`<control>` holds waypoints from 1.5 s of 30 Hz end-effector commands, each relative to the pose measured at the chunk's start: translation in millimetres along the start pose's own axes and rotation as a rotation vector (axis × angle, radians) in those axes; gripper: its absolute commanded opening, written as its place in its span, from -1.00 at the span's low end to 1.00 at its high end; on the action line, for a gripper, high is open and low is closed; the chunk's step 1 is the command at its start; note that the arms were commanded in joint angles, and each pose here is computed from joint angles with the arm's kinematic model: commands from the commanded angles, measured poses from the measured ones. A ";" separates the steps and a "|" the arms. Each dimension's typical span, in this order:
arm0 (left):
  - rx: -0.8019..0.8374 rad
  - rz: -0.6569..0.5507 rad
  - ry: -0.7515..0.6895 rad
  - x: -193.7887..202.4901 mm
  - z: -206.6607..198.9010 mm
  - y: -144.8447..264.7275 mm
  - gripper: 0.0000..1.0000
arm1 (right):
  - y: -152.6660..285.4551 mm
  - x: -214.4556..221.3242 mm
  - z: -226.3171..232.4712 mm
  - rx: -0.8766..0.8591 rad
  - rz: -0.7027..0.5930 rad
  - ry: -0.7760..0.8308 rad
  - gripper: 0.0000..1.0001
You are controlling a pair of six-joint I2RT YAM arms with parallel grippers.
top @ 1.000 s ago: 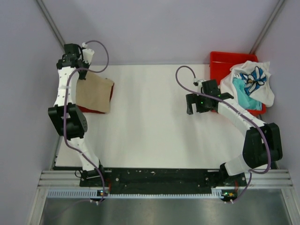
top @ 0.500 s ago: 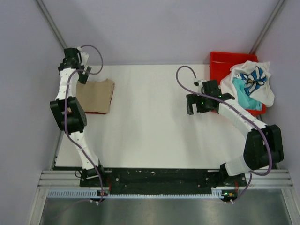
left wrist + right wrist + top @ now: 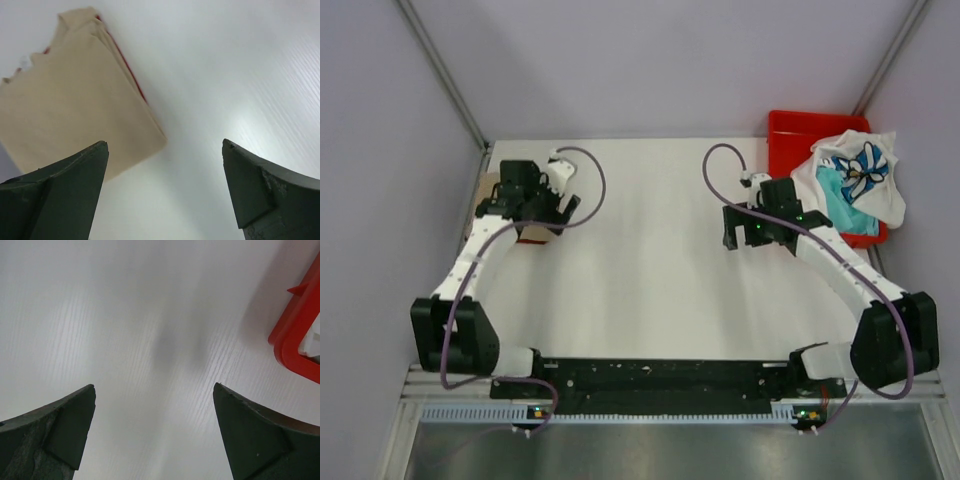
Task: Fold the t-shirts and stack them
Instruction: Put the neatly folded tshirt into the corner of the board with the left arm
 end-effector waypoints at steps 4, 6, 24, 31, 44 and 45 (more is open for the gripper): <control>0.129 -0.214 0.000 43.8 -46.8 9.8 0.97 | 20.9 -5.5 3.0 -0.007 -0.198 -0.038 0.97; 0.132 -0.194 -0.006 64.8 -55.5 8.7 0.97 | 23.2 -0.3 4.5 -0.010 -0.236 -0.058 0.97; 0.024 -0.413 0.179 129.3 -84.2 -10.2 0.98 | 29.9 63.2 -8.7 0.136 -0.463 -0.144 0.97; 0.010 -0.396 0.190 129.6 -81.8 -11.7 0.98 | 29.5 63.5 -9.3 0.142 -0.465 -0.140 0.97; 0.006 -0.390 0.194 130.0 -81.2 -12.0 0.97 | 27.4 64.3 -9.2 0.138 -0.461 -0.137 0.97; 0.008 -0.393 0.193 129.7 -81.5 -11.6 0.97 | 26.9 64.4 -8.9 0.137 -0.460 -0.136 0.97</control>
Point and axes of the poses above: each gripper's point midway between its finger pads, its own y axis back along the fingers, its own z axis along the line the jaws close on, x = y × z, the point moved 6 cm from there along y, back along the fingers, and after that the axes turned 6 degrees about y, right-handed, at the moved point
